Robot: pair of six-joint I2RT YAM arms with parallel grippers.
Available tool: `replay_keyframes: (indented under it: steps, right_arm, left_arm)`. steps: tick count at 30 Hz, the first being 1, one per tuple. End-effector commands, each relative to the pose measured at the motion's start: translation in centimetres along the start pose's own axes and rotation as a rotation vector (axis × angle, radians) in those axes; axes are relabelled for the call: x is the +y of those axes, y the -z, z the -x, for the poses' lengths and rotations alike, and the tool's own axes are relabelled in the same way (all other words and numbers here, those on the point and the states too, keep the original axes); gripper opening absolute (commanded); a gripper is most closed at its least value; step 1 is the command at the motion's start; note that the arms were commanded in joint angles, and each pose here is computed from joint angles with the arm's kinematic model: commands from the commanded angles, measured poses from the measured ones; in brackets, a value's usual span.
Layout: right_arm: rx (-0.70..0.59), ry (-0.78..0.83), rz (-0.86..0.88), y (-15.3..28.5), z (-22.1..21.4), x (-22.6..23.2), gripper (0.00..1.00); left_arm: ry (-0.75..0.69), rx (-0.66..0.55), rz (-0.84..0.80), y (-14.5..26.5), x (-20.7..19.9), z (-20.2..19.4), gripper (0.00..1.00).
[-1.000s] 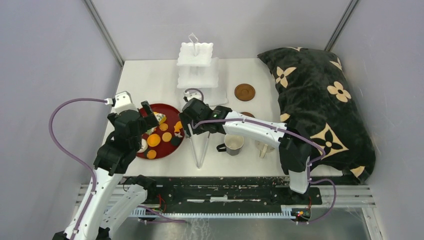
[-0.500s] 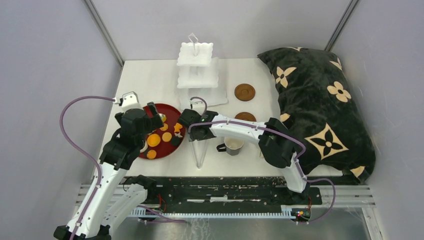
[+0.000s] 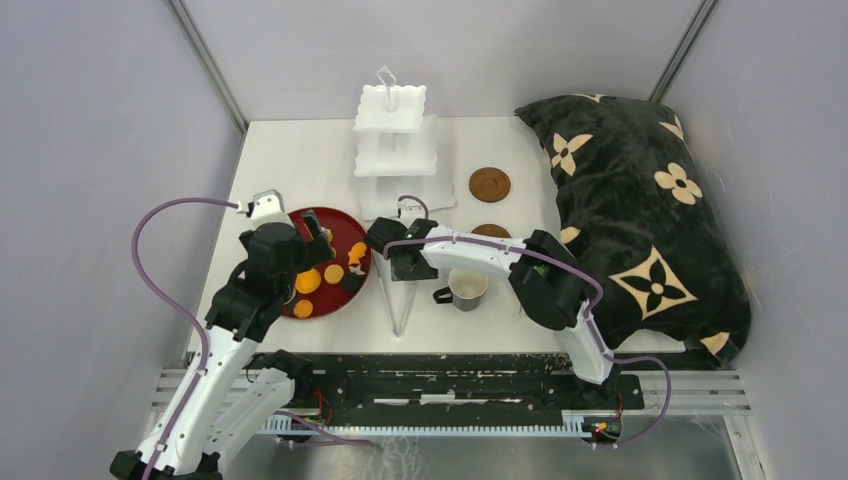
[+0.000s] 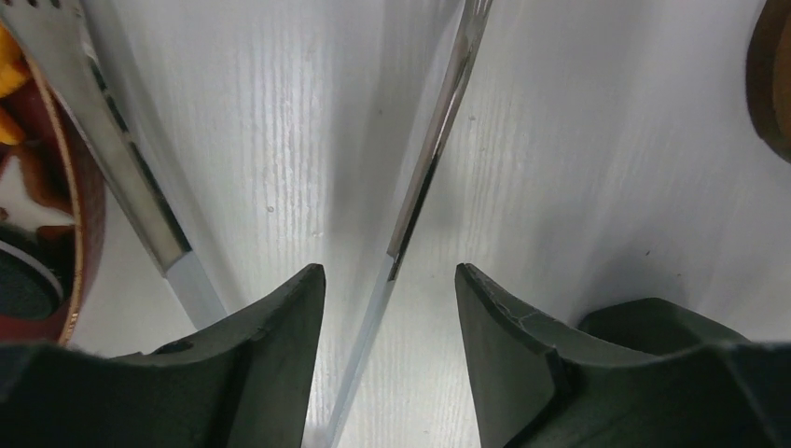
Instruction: Serve the afternoon tea
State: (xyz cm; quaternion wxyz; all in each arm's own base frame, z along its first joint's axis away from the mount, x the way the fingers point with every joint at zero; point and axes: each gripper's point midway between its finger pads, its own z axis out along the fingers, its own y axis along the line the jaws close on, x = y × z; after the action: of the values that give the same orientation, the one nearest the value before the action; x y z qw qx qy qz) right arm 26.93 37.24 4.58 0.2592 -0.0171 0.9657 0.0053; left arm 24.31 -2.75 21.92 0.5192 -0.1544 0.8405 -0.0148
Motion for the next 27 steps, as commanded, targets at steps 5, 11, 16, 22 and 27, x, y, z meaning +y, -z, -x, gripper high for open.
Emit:
replay_keyframes:
  steps: [5,11,16,22,27]
  right_arm:
    - [0.045,-0.003,0.023,-1.7,-1.5,0.4,0.53]
    - [0.035,0.057,0.05,-2.3,-1.5,0.7,0.29]
    - [0.006,0.124,0.014,-2.1,-0.8,-0.8,0.16]
    - [-0.04,0.248,-0.037,-1.6,-0.3,-3.2,0.05]
    - [-0.043,0.348,-0.047,-2.5,-0.4,-4.1,0.06]
  left_arm:
    - [0.063,-0.045,-0.054,-0.2,-1.2,0.8,0.99]
    - [0.065,-0.051,-0.05,-0.1,-1.2,0.9,0.99]
    - [0.071,-0.047,-0.062,-0.2,-1.5,1.0,0.99]
    - [0.067,-0.045,-0.063,-0.3,-1.5,0.9,0.99]
    - [0.062,-0.037,-0.069,-0.5,-1.8,0.8,0.99]
